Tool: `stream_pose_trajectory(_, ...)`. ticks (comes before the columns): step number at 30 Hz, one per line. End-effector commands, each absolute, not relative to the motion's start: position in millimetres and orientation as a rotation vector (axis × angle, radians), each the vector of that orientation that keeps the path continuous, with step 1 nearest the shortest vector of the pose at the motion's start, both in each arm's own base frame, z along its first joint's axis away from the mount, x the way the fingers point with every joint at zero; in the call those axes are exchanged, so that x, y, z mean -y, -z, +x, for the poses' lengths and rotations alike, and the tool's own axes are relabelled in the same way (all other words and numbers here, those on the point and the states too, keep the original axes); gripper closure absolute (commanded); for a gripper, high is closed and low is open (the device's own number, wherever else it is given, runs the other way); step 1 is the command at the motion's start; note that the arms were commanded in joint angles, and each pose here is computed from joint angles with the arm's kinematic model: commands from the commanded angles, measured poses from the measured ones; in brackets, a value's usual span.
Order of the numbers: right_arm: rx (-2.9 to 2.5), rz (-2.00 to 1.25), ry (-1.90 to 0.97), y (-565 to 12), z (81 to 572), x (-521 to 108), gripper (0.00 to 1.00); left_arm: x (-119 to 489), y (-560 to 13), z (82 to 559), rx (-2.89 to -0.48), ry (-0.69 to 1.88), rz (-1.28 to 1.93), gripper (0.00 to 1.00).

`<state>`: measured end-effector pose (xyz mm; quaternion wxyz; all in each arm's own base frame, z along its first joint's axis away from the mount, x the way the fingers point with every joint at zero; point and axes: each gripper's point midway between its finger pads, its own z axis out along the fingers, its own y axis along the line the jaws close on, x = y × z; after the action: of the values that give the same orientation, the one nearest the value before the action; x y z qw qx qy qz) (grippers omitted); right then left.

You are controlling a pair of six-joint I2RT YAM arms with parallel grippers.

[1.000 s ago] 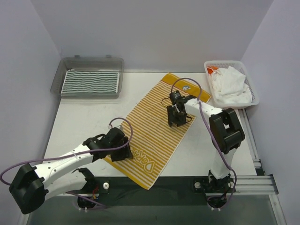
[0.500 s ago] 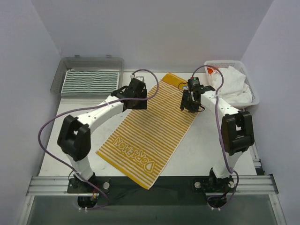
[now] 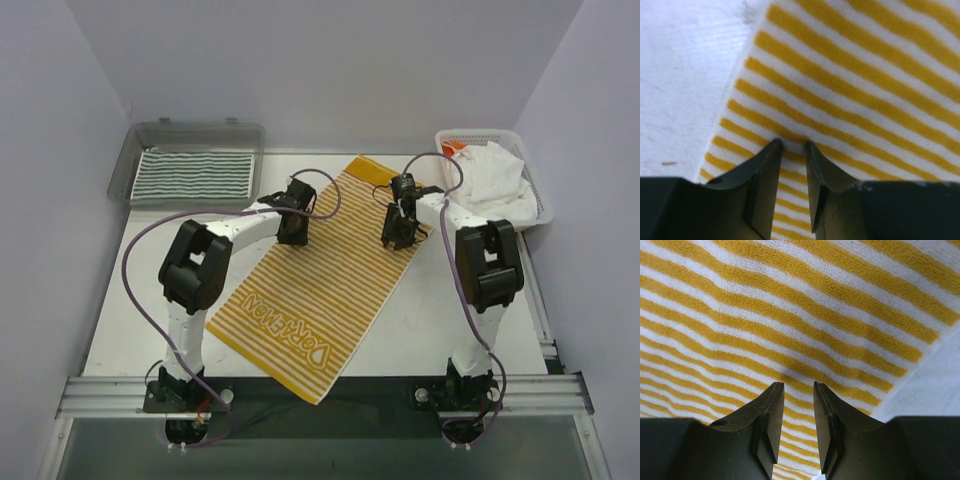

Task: Fold and stack the towels
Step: Flatten out the crumpled towel

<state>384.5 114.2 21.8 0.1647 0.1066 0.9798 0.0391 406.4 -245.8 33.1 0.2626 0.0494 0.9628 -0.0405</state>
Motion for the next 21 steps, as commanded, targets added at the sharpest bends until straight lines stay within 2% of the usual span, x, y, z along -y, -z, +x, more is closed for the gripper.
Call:
stream_pose_trajectory(1,-2.806,0.319,-0.139,-19,392,-119,0.69,240,-31,393,-2.628,0.153,0.036,0.62)
stream_pose_trajectory(7,-2.836,0.322,-0.218,-12,394,-136,0.69,219,2,314,-2.78,0.233,-0.214,0.68)
stream_pose_trajectory(11,-2.84,0.228,-0.275,-15,396,-158,0.69,224,-8,273,-2.759,0.402,-0.329,0.68)
stream_pose_trajectory(16,-2.868,0.087,-0.285,-18,377,-174,0.69,242,-17,216,-2.774,0.495,-0.313,0.67)
stream_pose_trajectory(21,-2.94,0.014,-0.214,-15,338,-155,0.69,251,-18,167,-2.803,0.563,-0.337,0.63)
